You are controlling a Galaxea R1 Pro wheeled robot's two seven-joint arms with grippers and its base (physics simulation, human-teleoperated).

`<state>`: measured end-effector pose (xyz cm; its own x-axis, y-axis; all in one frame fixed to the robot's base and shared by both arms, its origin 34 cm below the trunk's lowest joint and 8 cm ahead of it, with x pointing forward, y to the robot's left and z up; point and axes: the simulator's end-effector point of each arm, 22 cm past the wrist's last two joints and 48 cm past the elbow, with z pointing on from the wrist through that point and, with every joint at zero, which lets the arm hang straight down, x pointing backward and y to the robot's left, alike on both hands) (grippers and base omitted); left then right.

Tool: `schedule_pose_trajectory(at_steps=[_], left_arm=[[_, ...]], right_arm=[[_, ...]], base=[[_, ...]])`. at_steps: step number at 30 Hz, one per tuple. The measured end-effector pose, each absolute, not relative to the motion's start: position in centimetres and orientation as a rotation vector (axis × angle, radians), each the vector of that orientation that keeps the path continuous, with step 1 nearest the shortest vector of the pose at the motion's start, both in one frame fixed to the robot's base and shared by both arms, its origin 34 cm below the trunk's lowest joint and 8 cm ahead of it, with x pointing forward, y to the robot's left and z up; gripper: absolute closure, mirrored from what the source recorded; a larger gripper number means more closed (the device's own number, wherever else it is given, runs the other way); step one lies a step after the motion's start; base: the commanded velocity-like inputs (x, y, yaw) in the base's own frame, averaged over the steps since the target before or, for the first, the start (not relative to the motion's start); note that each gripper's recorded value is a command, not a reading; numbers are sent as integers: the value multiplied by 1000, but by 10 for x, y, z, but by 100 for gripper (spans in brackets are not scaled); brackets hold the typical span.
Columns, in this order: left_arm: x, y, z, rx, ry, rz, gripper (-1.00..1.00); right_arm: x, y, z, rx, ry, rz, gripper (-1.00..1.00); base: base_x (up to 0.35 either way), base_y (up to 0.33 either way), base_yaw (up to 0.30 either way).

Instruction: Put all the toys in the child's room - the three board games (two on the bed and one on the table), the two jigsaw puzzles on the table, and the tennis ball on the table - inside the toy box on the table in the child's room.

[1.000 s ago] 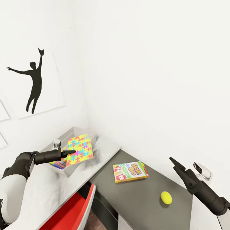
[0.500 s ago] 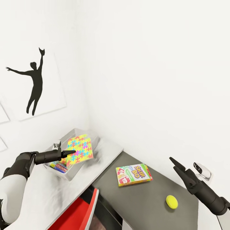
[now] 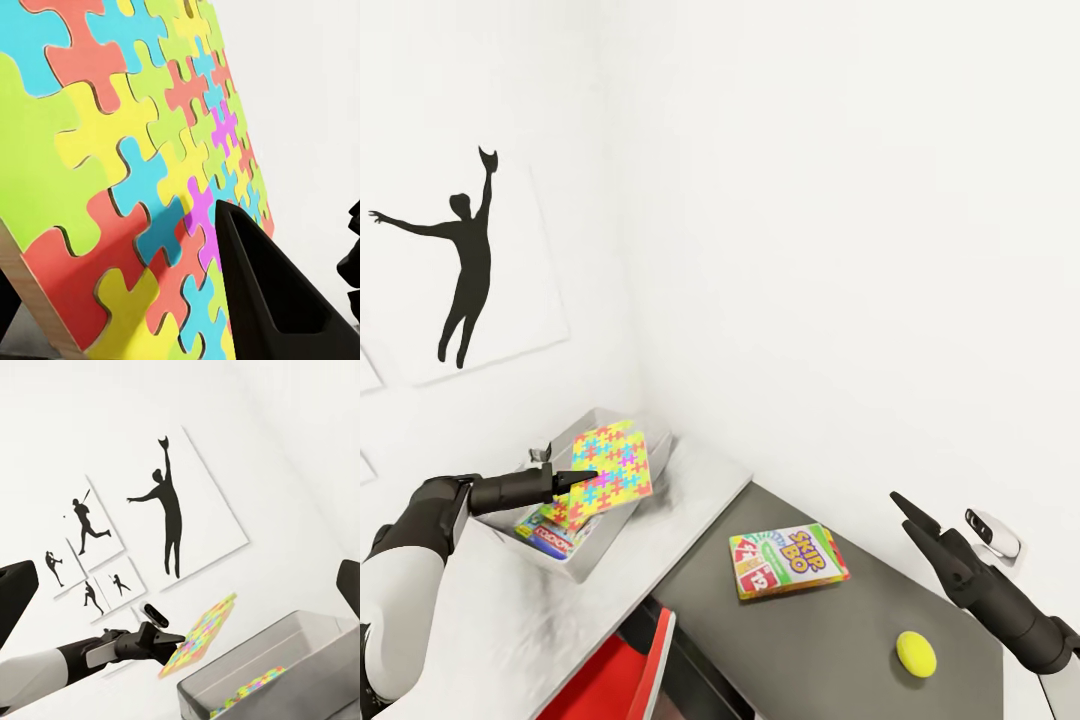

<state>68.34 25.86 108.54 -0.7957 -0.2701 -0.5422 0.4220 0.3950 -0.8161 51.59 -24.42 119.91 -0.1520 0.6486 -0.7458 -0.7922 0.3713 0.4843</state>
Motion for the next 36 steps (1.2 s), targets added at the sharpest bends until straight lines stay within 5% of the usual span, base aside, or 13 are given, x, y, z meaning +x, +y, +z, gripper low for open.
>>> schedule_pose_trajectory(at_steps=[32, 36], left_arm=[[692, 281, 1100, -38, 2091, -1483, 100], [716, 302, 1102, -114, 2167, -1326, 100]], right_arm=[[521, -246, 1196, -137, 1198, 1253, -100], [522, -247, 1195, -133, 1204, 1254, -100]], base=[[0, 14, 0], [0, 0, 0]])
